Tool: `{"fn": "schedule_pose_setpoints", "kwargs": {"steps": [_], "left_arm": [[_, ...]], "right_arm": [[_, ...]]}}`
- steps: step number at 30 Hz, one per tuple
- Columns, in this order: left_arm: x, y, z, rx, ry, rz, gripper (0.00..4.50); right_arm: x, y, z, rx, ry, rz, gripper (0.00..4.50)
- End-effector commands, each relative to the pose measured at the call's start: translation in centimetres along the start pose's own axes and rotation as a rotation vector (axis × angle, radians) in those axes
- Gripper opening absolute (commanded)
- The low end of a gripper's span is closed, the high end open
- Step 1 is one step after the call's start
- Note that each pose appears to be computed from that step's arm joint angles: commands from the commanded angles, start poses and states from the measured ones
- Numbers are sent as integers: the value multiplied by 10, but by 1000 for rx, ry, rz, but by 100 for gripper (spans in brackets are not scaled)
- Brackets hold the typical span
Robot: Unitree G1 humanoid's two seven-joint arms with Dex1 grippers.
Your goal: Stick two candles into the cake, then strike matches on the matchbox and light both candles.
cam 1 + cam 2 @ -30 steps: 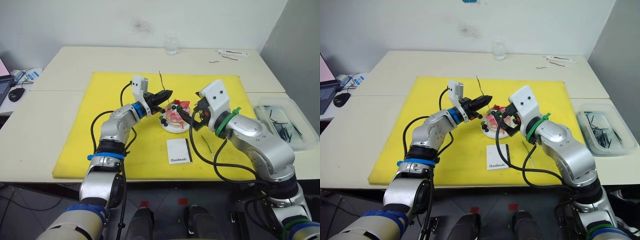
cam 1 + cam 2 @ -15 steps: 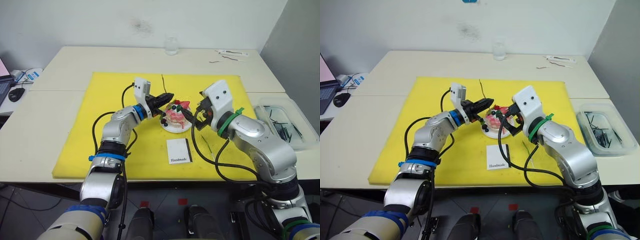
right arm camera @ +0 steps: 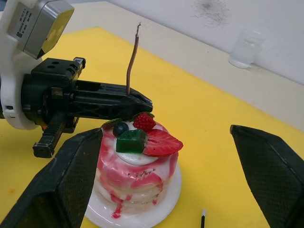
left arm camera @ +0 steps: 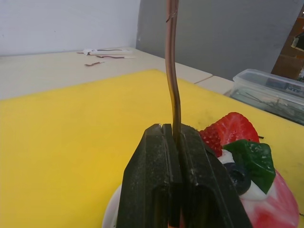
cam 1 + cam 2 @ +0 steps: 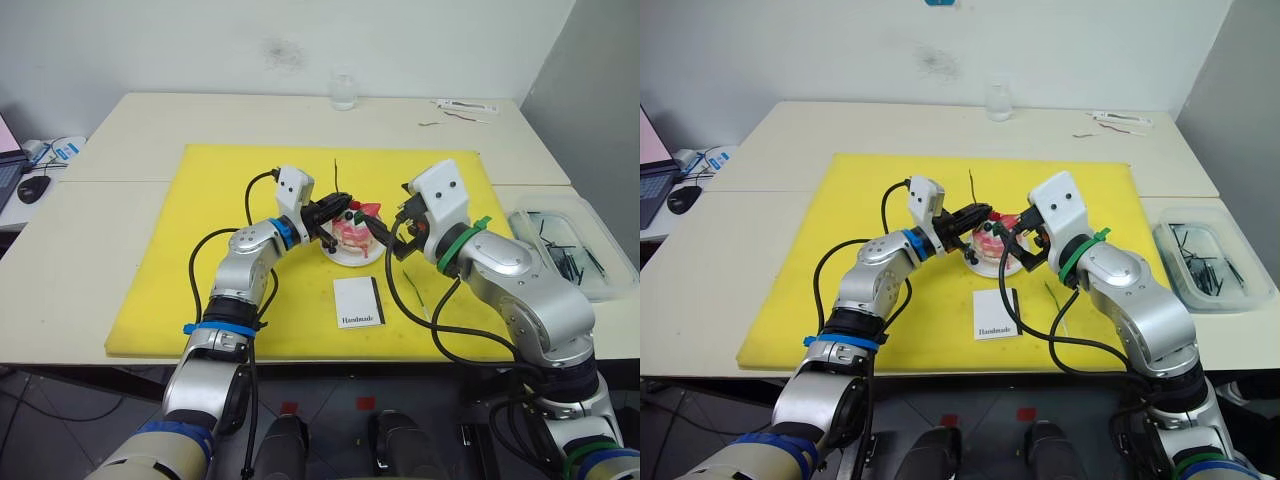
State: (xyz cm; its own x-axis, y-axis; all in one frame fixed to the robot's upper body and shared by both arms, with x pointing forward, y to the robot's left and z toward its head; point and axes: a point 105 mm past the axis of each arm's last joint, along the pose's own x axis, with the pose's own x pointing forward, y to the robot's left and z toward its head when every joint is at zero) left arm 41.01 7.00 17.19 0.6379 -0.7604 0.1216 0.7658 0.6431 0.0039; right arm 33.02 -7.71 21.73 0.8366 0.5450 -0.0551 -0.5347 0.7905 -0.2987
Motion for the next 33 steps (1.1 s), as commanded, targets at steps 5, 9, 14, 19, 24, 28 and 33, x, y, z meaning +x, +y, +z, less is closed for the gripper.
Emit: {"fn": "schedule_pose_setpoints", "kwargs": {"steps": [5,9,14,19,24,28,33], "left_arm": [[-1,8,28,38,-75,17,280],[-2,8,41,34,-107,9,411],[-9,4,54,33,-124,-6,449],[-36,10,48,29,-74,46,449],[-72,7,37,10,4,83,449],[-92,-15,28,10,70,36,449],[-96,-74,37,61,111,-214,449]], "right_arm": [[-3,-9,12,-27,-47,-35,450],[-2,-10,13,-26,-52,-39,450],[-1,-13,14,-19,-61,-49,450],[-16,-23,9,10,-63,-42,450],[-45,-21,-18,34,3,8,450],[-70,-5,-55,62,132,80,450],[-89,5,-94,137,259,94,450]]}}
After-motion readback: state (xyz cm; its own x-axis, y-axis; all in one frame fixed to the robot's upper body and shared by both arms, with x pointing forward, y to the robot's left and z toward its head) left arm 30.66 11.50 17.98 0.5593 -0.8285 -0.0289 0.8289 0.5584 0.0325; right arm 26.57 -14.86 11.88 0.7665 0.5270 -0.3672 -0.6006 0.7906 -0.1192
